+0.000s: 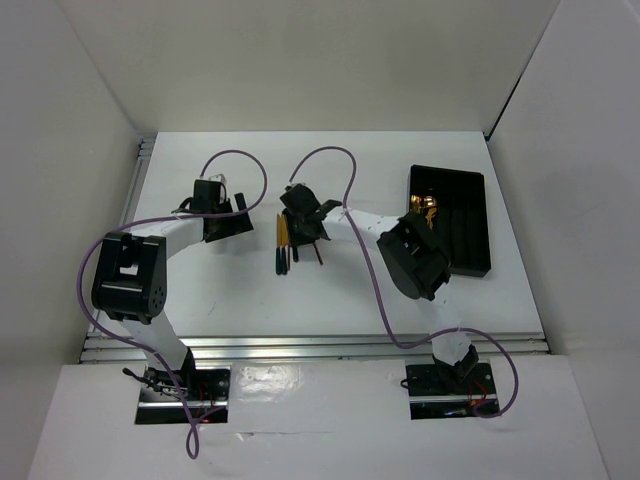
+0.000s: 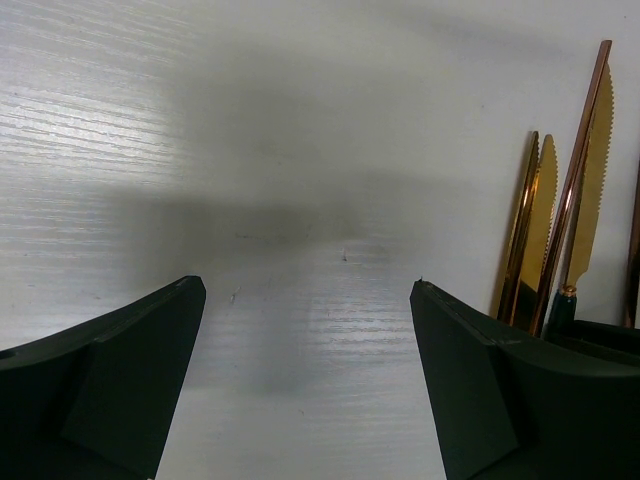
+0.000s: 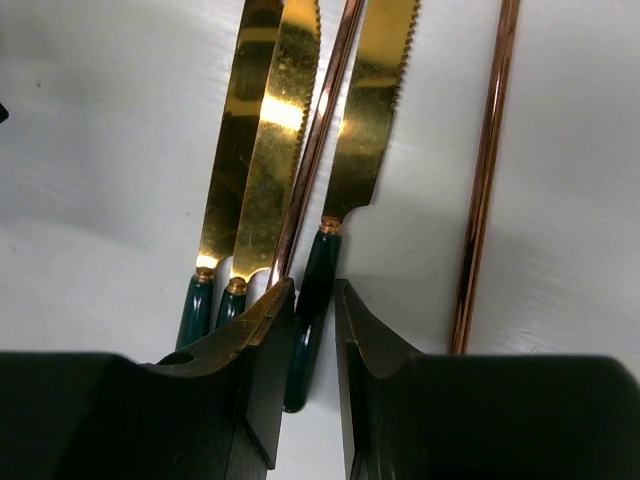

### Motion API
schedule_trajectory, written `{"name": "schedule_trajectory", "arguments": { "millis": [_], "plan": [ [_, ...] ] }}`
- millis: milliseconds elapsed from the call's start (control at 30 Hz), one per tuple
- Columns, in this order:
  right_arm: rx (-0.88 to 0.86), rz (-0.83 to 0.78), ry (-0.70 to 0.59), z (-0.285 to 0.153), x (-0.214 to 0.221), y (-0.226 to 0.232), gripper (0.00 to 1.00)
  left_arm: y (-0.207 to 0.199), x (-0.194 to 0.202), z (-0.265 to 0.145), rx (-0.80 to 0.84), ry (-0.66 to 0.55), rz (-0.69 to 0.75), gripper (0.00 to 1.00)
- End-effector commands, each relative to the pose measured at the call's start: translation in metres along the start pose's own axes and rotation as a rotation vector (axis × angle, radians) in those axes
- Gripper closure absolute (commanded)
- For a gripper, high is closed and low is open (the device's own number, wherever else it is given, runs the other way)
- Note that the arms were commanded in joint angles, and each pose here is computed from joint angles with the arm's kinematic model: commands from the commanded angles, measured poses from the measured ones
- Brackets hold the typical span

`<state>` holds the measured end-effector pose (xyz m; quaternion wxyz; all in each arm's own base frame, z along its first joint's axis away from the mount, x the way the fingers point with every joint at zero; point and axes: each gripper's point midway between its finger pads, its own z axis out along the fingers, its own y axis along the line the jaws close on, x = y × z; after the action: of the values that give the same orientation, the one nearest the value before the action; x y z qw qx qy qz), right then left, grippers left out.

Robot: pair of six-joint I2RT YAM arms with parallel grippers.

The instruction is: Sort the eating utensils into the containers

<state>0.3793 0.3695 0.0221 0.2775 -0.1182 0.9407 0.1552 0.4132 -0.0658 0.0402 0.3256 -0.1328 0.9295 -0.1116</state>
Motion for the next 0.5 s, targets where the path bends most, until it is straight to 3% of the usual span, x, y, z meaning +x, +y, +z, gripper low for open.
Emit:
{"name": "schedule_trajectory", "arguments": {
  "millis": [0,167,267,467],
  "plan": [
    [0.115,-0.025,0.061,0.009,0.020,-0.019,0.69,-0.006,-0.019,-0.008,0.021,-0.054,0.000,0.01],
    [0.192,-0.035,0.073,0.011,0.024,-0.034,0.69,-0.006,-0.019,-0.008,0.021,-0.054,0.000,0.01],
    [0.225,-0.041,0.077,0.011,0.027,-0.041,0.79,-0.006,-0.019,-0.008,0.021,-0.054,0.000,0.01],
    [0.272,-0.051,0.104,0.013,0.037,-0.052,0.80,-0.005,-0.017,-0.006,0.018,-0.046,-0.001,0.01]
  ]
}}
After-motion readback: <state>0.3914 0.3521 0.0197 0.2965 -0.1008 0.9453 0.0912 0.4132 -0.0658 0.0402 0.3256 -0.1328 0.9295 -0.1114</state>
